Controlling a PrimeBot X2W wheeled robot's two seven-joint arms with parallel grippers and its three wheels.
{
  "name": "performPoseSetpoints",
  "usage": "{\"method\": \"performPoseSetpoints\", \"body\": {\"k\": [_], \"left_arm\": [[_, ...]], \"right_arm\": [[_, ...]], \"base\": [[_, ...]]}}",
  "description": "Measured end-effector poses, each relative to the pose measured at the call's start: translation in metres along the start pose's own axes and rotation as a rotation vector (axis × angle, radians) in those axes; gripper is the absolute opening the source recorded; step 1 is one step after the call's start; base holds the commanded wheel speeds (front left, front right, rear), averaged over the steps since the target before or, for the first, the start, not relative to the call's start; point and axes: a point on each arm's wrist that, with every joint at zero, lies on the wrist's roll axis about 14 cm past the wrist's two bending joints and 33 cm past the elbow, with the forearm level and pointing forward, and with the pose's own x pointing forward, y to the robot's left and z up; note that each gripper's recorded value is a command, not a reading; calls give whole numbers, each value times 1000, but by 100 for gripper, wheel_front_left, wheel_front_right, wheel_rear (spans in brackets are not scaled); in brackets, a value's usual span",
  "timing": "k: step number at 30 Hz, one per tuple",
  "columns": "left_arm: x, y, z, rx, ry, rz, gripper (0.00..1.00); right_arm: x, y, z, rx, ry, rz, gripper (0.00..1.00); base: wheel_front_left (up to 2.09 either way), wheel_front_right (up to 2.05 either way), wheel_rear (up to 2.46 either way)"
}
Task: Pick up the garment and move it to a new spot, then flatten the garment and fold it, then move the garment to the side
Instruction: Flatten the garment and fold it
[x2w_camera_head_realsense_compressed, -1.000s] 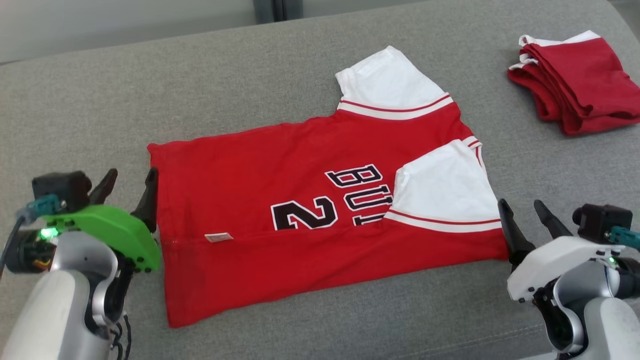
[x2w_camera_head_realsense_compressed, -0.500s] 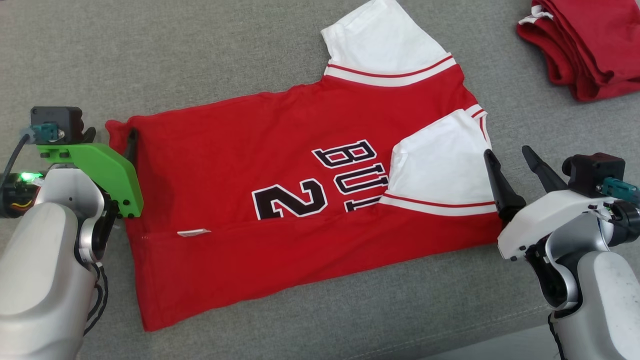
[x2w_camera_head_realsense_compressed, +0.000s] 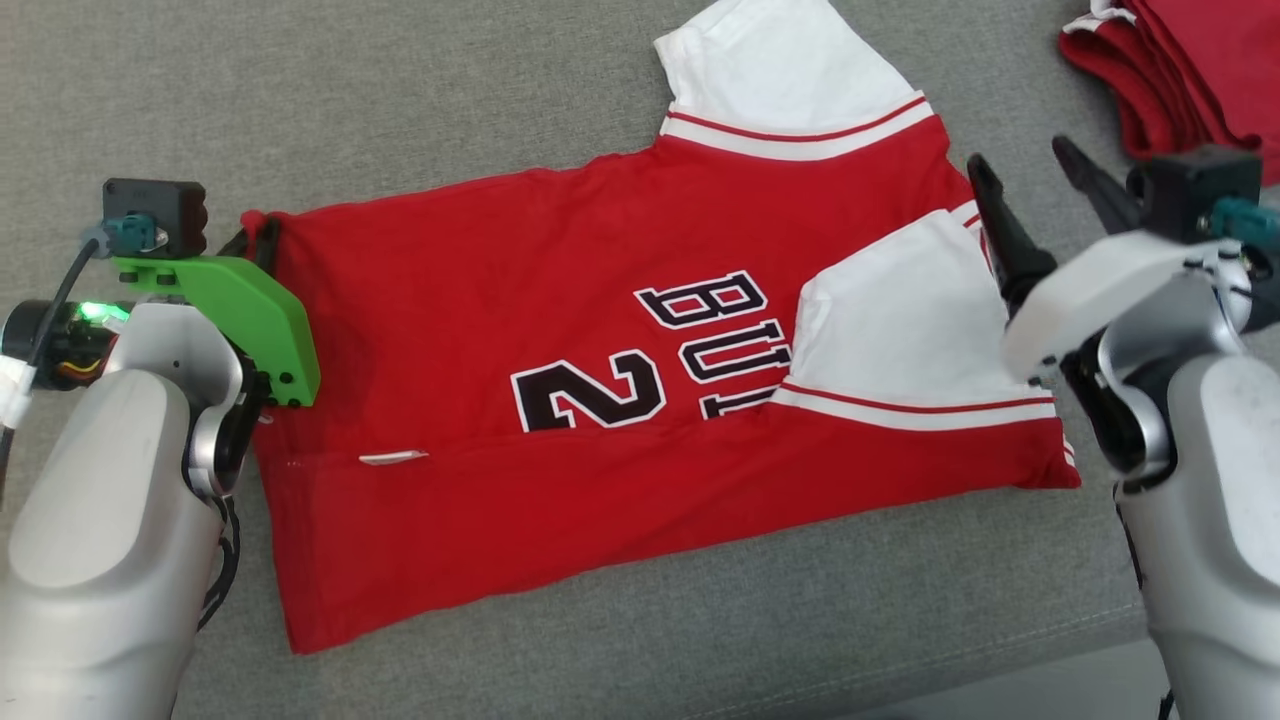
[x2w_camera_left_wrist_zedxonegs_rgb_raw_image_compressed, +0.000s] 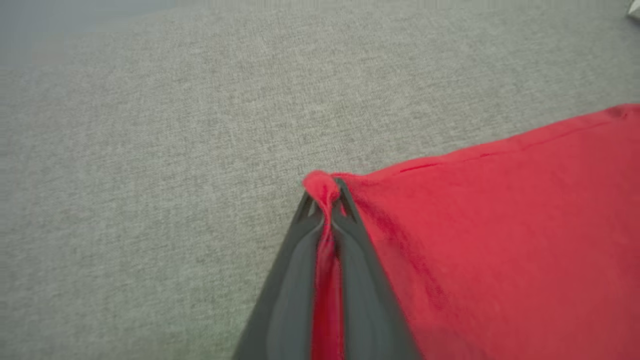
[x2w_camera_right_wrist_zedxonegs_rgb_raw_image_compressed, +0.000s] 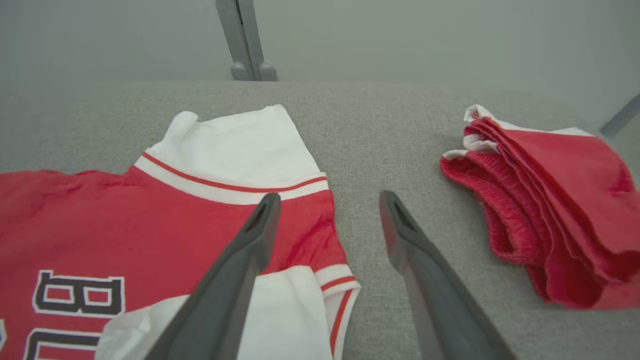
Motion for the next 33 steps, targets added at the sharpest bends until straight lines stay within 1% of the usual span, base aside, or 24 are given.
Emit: {"method": "performPoseSetpoints", "body": {"k": [3, 6, 9, 12, 14, 16, 20, 23, 26, 28, 31, 32, 33], "left_arm": [[-2, -1, 8, -7, -45, 0, 0], [-6, -3, 16, -14, -96, -7, 0], [-11, -9, 22, -28, -142, -22, 0], [-16, -16, 24, -52, -173, -34, 0], [-19, -20, 25, -68, -191, -43, 0], [-21, -21, 29, -80, -215, -46, 0], [-25, -20, 29, -98, -237, -42, 0], [-26, -17, 27, -111, -243, -33, 0], [-25, -8, 22, -118, -236, -12, 0], [-24, -4, 16, -122, -225, -1, 0], [-23, 1, 11, -124, -215, 12, 0], [-23, 2, 9, -125, -211, 15, 0], [-22, 3, 9, -124, -210, 16, 0]], "right_arm": [[23, 4, 20, -18, -16, 13, 100], [48, 8, 29, 7, 16, 21, 100], [75, 11, 40, 1, 51, 22, 100], [99, 12, 43, -7, 106, 16, 100], [112, 14, 41, -34, 145, 13, 100], [125, 22, 37, -42, 190, 26, 100], [146, 35, 16, -57, 303, 47, 100], [159, 41, 3, -60, 368, 54, 100], [169, 54, -16, -60, 439, 78, 100], [173, 60, -24, -50, 462, 91, 100], [179, 61, -28, -52, 473, 91, 100], [180, 62, -29, -51, 473, 92, 64], [180, 61, -29, -50, 467, 91, 36]], "base": [[0, 0, 0], [0, 0, 0], [0, 0, 0], [0, 0, 0], [0, 0, 0], [0, 0, 0], [0, 0, 0], [0, 0, 0], [0, 0, 0], [0, 0, 0], [0, 0, 0], [0, 0, 0], [0, 0, 0]]}}
